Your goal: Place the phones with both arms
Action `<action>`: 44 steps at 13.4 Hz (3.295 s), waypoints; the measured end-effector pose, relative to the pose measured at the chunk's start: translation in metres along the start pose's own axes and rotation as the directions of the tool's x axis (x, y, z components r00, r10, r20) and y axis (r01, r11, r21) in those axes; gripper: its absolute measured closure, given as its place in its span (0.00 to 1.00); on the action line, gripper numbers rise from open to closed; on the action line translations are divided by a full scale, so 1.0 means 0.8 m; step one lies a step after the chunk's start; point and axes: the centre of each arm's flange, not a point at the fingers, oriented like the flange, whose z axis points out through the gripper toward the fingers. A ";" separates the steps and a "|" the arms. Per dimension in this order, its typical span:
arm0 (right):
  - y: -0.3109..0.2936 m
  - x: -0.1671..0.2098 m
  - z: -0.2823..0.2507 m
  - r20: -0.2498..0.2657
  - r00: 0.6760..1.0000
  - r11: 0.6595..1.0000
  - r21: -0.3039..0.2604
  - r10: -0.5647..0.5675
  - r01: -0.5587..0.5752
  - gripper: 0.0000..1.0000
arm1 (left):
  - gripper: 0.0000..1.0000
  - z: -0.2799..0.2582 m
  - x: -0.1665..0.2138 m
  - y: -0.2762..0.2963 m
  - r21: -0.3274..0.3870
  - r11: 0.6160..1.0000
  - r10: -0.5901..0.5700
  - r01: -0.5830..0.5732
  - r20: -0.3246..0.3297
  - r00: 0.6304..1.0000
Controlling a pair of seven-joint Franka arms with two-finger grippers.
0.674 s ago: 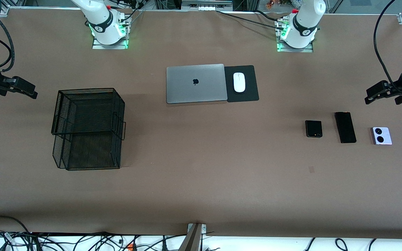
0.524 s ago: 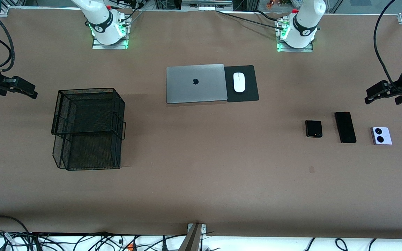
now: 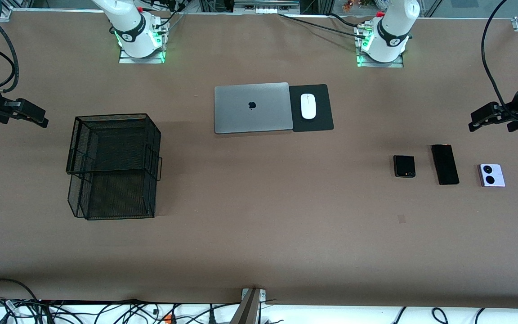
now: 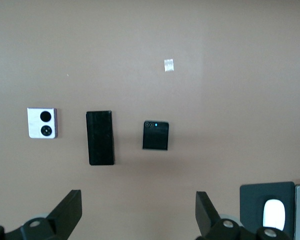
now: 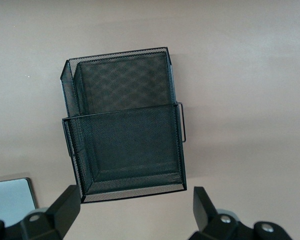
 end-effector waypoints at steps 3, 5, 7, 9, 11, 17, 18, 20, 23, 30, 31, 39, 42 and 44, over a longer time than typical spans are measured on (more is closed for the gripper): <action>0.000 0.000 0.000 0.000 1.000 1.000 0.000 0.000 0.000 0.00 | 0.00 0.011 0.000 0.004 -0.001 1.000 0.006 -0.006 0.040 0.999; 0.000 0.000 0.000 0.000 1.000 1.000 0.000 0.000 0.000 0.00 | 0.00 0.019 0.001 0.006 -0.001 1.000 0.021 -0.021 0.063 0.998; 0.000 0.000 0.000 0.000 1.000 1.000 0.000 0.000 0.000 0.00 | 0.00 0.030 0.005 0.004 -0.002 0.999 0.044 -0.044 0.079 0.996; 0.000 0.000 0.000 0.000 1.000 1.000 0.000 0.000 0.000 0.00 | 0.00 0.048 0.012 0.001 -0.002 0.999 0.043 -0.043 0.105 0.994; 0.000 0.000 0.000 0.000 1.000 1.000 0.000 0.000 0.000 0.00 | 0.00 0.073 0.023 0.000 -0.002 0.999 0.043 -0.043 0.123 0.991; 0.000 0.000 0.000 0.000 1.000 1.000 0.000 0.000 0.000 0.00 | 0.00 0.204 0.041 0.001 0.006 0.999 0.047 -0.047 0.048 0.998; 0.000 0.000 0.000 0.000 1.000 1.000 0.000 0.000 0.000 0.00 | 0.00 0.226 0.038 0.002 0.007 0.999 0.049 -0.049 0.032 0.998; 0.000 0.000 0.000 0.000 1.000 1.000 0.000 0.000 0.000 0.00 | 0.00 0.270 0.030 0.008 0.009 0.998 0.057 -0.057 0.004 0.998; 0.000 0.000 0.000 0.000 1.000 1.000 0.000 0.000 0.000 0.00 | 0.00 0.352 0.017 0.012 0.014 0.998 0.064 -0.063 -0.044 0.997; 0.000 0.000 0.000 0.000 1.000 1.000 0.000 0.000 0.000 0.00 | 0.00 0.463 0.005 0.012 0.019 0.997 0.070 -0.069 -0.050 0.996; 0.000 0.000 0.000 0.000 1.000 1.000 0.000 0.000 0.000 0.00 | 0.00 0.470 0.002 0.012 0.019 0.997 0.071 -0.071 -0.048 0.996; 0.000 0.000 0.000 0.000 1.000 1.000 0.000 0.000 0.000 0.00 | 0.00 0.508 -0.008 0.015 0.018 0.996 0.085 -0.084 -0.035 0.996; 0.000 0.000 0.000 0.000 1.000 1.000 0.000 0.000 0.000 0.00 | 0.19 0.506 -0.007 0.017 0.018 0.996 0.089 -0.089 -0.043 0.995; 0.000 0.000 0.000 0.000 1.000 1.000 0.000 0.000 0.000 0.00 | 0.19 0.506 -0.007 0.016 0.018 0.996 0.089 -0.088 -0.043 0.995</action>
